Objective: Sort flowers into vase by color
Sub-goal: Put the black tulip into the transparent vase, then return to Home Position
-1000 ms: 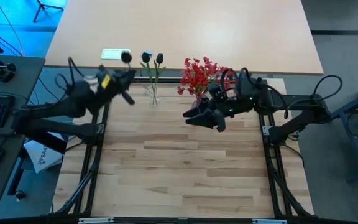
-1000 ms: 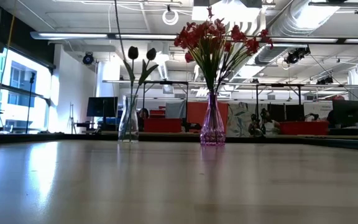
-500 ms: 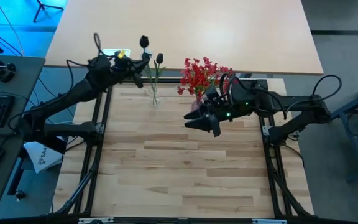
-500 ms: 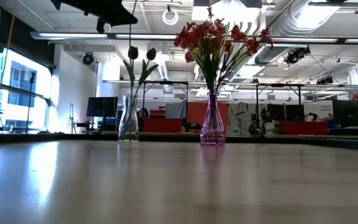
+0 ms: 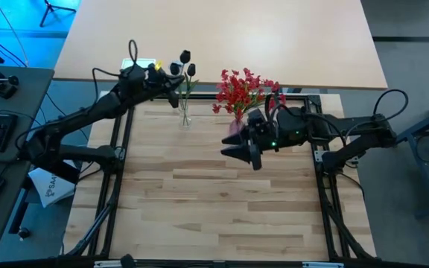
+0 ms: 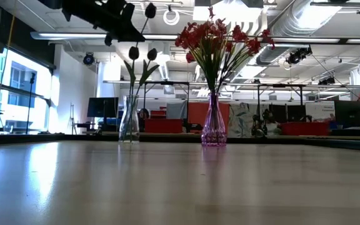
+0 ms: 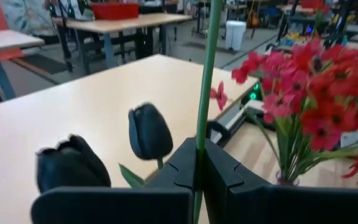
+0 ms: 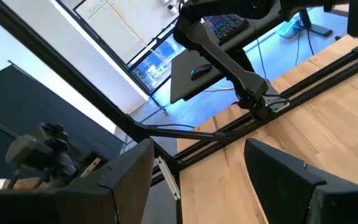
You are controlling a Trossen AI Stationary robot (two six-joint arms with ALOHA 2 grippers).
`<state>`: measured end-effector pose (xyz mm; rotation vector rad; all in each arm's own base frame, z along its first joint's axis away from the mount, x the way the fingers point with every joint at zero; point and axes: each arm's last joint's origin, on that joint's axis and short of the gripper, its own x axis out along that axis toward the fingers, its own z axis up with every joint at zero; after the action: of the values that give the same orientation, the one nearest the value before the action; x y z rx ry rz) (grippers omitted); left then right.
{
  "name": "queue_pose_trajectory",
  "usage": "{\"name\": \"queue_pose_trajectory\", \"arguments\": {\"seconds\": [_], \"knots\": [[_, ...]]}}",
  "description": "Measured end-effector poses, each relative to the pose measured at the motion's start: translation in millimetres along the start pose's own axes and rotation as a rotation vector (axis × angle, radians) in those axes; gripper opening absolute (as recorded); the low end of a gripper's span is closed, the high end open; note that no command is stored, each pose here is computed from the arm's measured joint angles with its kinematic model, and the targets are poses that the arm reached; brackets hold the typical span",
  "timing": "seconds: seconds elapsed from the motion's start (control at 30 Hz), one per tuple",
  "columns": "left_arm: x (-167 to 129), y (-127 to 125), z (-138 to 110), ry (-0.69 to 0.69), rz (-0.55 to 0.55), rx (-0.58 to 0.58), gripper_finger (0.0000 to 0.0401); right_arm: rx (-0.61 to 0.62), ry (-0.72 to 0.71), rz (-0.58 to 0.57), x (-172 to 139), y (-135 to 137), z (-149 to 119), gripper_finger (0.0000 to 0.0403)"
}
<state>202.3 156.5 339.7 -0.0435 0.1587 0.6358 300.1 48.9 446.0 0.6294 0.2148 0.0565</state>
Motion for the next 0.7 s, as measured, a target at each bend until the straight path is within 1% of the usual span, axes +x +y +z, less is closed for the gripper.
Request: {"name": "queue_pose_trajectory", "arguments": {"seconds": [0.23,0.37,0.43,0.5,0.7], "knots": [[8.4,-0.2,-6.9,0.038,-0.001,0.005,0.0002,0.002,-0.003,-0.007,0.0,-0.1,-0.2,0.0247],[5.3,0.1,-5.7,0.039,0.011,0.049,0.0014,0.002,-0.005,-0.017,0.0,-0.6,-0.3,0.0247],[1.4,0.1,-4.9,0.045,0.01,0.086,0.0027,0.002,-0.009,-0.021,0.0,-0.7,-0.2,0.0247],[-1.8,0.0,-5.6,0.064,0.01,0.093,0.0045,0.002,-0.012,-0.027,0.0,-0.9,-0.1,0.0247],[-3.7,-0.1,-14.7,0.162,0.01,0.024,0.0113,-0.006,-0.028,-0.058,-0.1,-2.0,0.0,0.0247]]}}
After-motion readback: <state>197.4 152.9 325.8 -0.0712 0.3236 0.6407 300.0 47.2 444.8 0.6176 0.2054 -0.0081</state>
